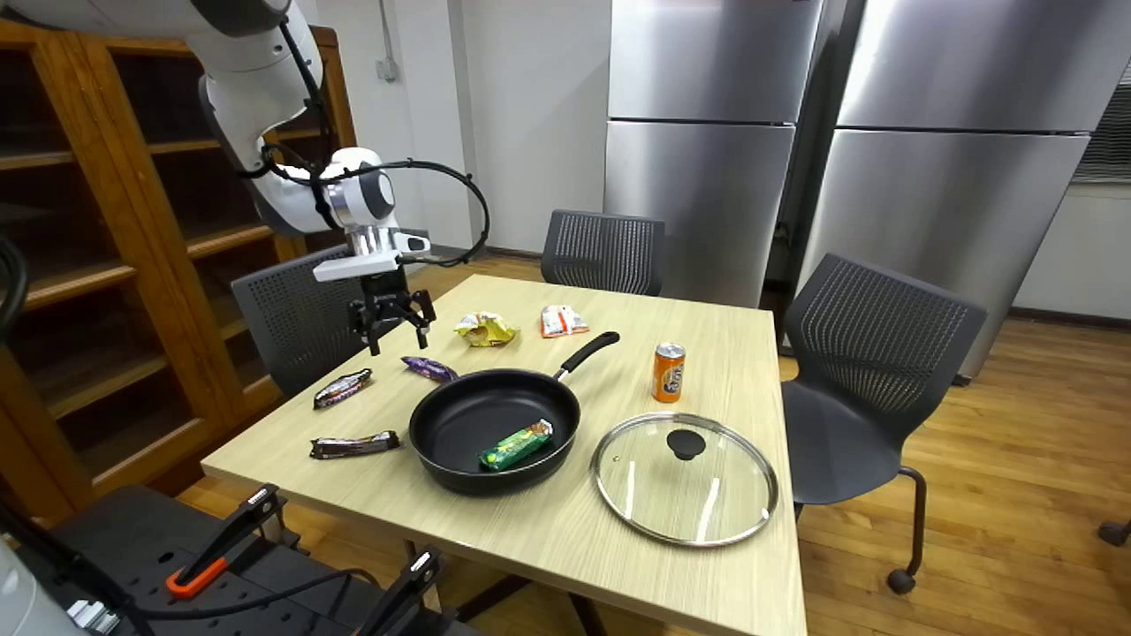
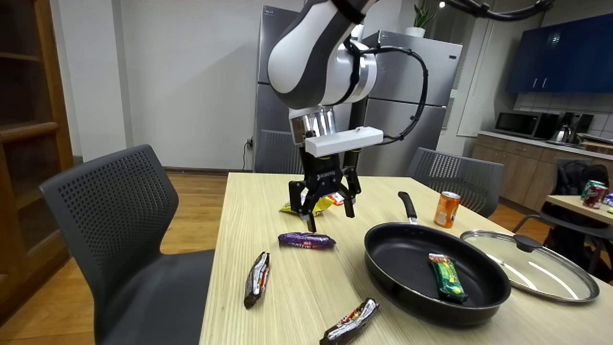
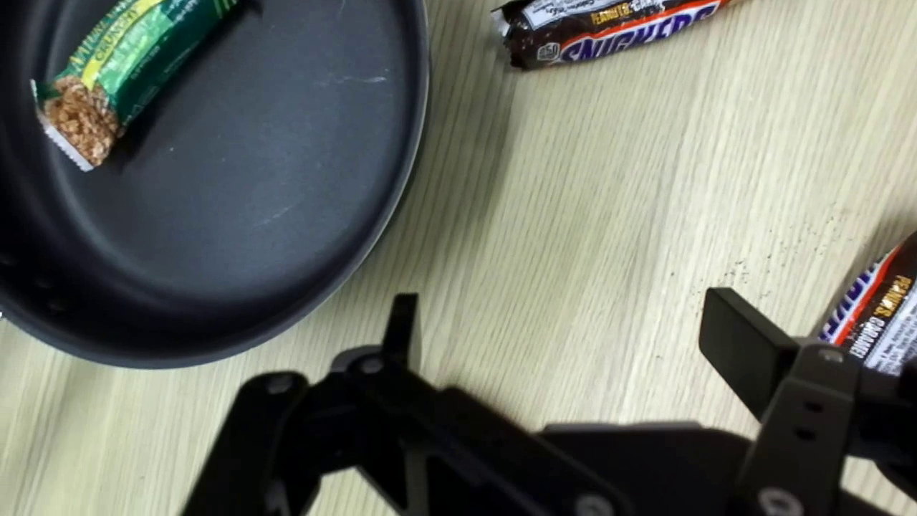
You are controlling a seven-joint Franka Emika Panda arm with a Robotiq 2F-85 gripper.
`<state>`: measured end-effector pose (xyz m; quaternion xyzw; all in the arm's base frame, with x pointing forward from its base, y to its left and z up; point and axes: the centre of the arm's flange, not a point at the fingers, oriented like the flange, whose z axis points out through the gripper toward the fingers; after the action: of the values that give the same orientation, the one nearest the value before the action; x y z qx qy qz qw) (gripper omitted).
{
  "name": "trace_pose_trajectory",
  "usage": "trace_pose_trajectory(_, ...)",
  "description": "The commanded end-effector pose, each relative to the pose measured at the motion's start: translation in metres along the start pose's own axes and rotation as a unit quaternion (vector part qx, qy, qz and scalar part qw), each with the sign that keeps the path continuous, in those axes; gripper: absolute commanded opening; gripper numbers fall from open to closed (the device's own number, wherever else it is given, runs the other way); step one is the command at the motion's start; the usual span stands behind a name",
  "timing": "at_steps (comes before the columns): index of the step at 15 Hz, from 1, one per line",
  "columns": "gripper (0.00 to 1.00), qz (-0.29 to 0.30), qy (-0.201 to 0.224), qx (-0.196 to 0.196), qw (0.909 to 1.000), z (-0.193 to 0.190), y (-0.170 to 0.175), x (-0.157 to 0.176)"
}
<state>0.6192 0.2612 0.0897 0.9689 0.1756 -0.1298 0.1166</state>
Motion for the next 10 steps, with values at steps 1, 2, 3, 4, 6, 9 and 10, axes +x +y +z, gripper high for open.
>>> trace_pose_trajectory(1,1.00,-0.041,-0.008,-0.026,0.9988,-0.002,0.006,0.034)
trace_pose_trajectory(2,1.00,-0.053,-0.005,-0.030,0.9982,-0.002,0.009,0.037)
trace_pose_trajectory(3,1.00,-0.063,-0.003,-0.032,0.9975,-0.001,0.011,0.040)
trace_pose_trajectory(4,1.00,-0.071,-0.002,-0.034,0.9969,-0.001,0.013,0.042)
trace_pose_trajectory(6,1.00,-0.053,0.004,-0.025,0.9982,0.004,0.010,0.023)
trace_pose_trajectory(9,1.00,-0.059,0.004,-0.026,0.9979,0.005,0.012,0.028)
trace_pose_trajectory(10,1.00,-0.060,0.004,-0.026,0.9978,0.005,0.012,0.028)
